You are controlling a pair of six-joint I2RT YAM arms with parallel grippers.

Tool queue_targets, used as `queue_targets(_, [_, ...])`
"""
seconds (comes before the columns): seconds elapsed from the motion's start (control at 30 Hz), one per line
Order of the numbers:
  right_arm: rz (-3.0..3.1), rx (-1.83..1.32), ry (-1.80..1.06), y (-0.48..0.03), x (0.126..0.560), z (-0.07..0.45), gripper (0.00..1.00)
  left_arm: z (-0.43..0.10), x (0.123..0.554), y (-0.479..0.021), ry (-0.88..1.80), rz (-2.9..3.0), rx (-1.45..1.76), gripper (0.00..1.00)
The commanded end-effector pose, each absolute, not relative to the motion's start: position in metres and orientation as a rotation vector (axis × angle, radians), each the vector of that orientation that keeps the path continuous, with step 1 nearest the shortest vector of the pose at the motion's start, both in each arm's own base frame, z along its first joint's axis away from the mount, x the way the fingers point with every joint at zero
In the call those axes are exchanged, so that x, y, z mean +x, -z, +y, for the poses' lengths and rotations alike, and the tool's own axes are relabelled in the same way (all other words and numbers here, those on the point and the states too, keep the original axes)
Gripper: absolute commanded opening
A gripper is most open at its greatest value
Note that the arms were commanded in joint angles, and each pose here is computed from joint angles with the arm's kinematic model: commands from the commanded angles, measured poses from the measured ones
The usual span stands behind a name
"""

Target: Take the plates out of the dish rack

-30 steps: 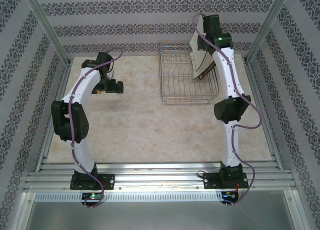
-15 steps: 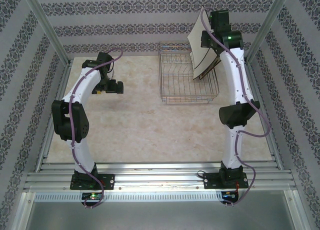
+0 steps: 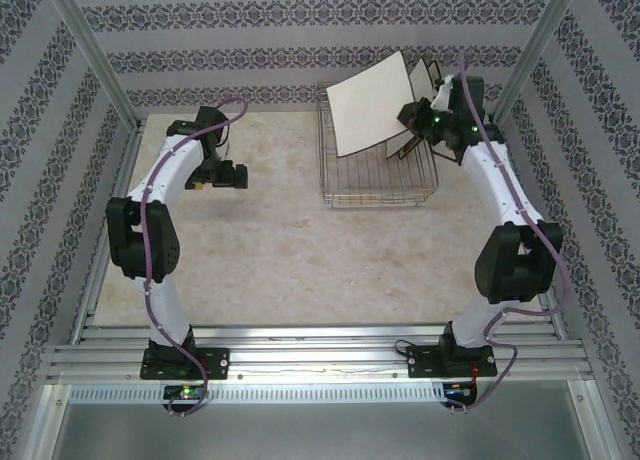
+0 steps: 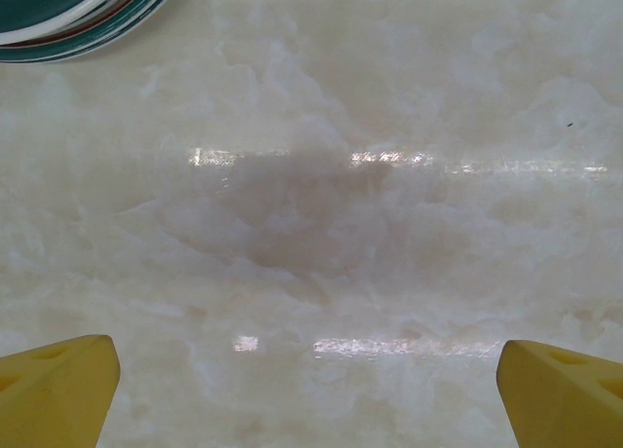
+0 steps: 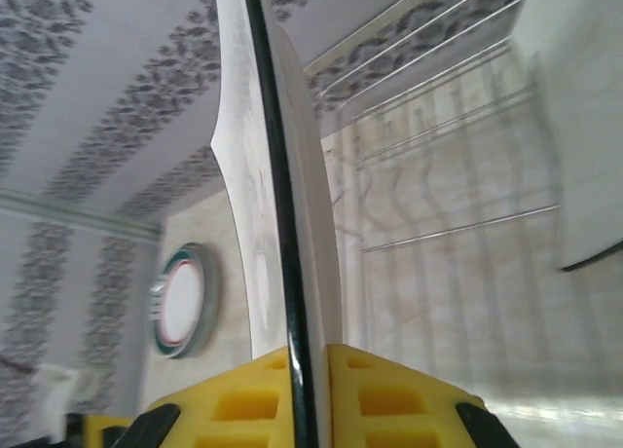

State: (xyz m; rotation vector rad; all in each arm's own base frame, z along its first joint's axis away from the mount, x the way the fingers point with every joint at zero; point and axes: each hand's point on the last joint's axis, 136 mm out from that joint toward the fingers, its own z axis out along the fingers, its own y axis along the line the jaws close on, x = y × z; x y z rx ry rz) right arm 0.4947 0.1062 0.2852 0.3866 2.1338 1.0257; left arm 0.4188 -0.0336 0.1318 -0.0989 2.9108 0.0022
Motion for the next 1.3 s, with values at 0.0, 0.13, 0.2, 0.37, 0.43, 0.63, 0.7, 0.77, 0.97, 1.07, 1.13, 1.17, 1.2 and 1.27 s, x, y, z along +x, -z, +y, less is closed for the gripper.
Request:
queue_targets(0.0, [1.710, 0.076, -1.409, -0.397, 0.469, 0.149, 0.00, -0.039, 0.430, -0.135, -0.012, 2.873, -0.057, 0.99])
queue_targets(0.13, [1.724, 0.050, -1.468, -0.376, 0.456, 0.169, 0.00, -0.042, 0.432, -0.134, 0.014, 2.871, -0.045, 1.00])
queue_targets(0.2, [1.731, 0.043, -1.475, -0.371, 0.451, 0.175, 0.00, -0.045, 0.434, -0.133, 0.033, 2.867, -0.039, 1.00])
queue_targets(0.37, [1.757, 0.072, -1.476, -0.351, 0.448, 0.181, 0.00, -0.056, 0.439, -0.136, 0.129, 2.814, 0.008, 1.00])
queue_targets(0.43, [1.761, 0.089, -1.482, -0.344, 0.448, 0.181, 0.00, -0.063, 0.440, -0.140, 0.188, 2.781, 0.036, 1.00])
queue_targets(0.63, [1.771, 0.125, -1.529, -0.326, 0.449, 0.184, 0.00, -0.098, 0.448, -0.165, 0.512, 2.626, 0.046, 1.00])
queue_targets(0.7, [1.776, 0.132, -1.542, -0.320, 0.450, 0.186, 0.00, -0.114, 0.450, -0.180, 0.680, 2.531, 0.045, 1.00])
queue_targets(0.77, [1.779, 0.142, -1.555, -0.315, 0.451, 0.186, 0.00, -0.131, 0.449, -0.198, 0.852, 2.428, 0.053, 1.00])
queue_targets(0.97, [1.799, 0.119, -1.598, -0.305, 0.451, 0.196, 0.00, -0.169, 0.447, -0.243, 1.242, 2.175, 0.126, 1.00])
queue_targets(1.07, [1.811, 0.092, -1.612, -0.303, 0.451, 0.206, 0.00, -0.175, 0.448, -0.243, 1.289, 2.157, 0.127, 1.00])
queue_targets(1.13, [1.816, 0.070, -1.618, -0.302, 0.450, 0.212, 0.00, -0.177, 0.451, -0.240, 1.325, 2.144, 0.116, 1.00])
queue_targets(1.17, [1.826, 0.065, -1.621, -0.301, 0.450, 0.216, 0.00, -0.178, 0.453, -0.239, 1.336, 2.139, 0.107, 1.00])
queue_targets(1.2, [1.832, 0.061, -1.624, -0.299, 0.449, 0.219, 0.00, -0.179, 0.455, -0.237, 1.352, 2.132, 0.096, 1.00])
queue_targets(1.27, [1.834, 0.052, -1.632, -0.297, 0.449, 0.224, 0.00, -0.180, 0.460, -0.236, 1.379, 2.111, 0.082, 0.98])
